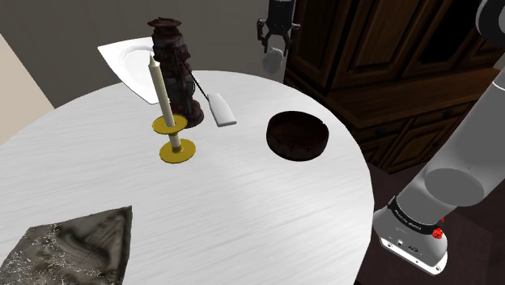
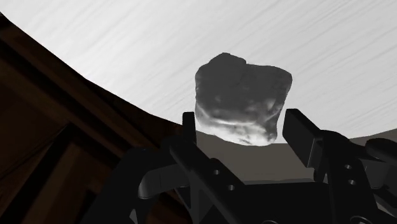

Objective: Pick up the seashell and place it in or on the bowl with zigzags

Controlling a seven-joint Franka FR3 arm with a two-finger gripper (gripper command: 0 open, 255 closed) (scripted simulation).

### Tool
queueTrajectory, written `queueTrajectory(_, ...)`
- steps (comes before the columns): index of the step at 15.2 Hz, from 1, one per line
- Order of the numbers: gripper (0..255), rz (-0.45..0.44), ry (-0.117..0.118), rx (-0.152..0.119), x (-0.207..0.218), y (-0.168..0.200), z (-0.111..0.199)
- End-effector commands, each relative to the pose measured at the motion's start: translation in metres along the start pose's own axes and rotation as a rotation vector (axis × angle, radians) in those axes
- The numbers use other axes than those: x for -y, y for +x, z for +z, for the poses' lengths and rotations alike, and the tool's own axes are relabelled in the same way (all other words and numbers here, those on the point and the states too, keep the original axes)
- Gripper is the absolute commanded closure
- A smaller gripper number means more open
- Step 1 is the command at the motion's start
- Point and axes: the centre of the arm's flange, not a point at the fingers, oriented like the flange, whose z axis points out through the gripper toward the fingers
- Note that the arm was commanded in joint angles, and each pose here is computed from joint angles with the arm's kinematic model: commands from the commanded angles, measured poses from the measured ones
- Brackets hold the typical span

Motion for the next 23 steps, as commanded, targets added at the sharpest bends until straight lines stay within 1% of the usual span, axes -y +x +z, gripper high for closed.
queueTrajectory(1,255,0.0,0.0,0.0,0.0,0.001,-0.011)
queueTrajectory(2,255,0.0,0.0,0.0,0.0,0.001,-0.014)
queueTrajectory(23,255,0.0,0.0,0.0,-0.111,-0.246,-0.074)
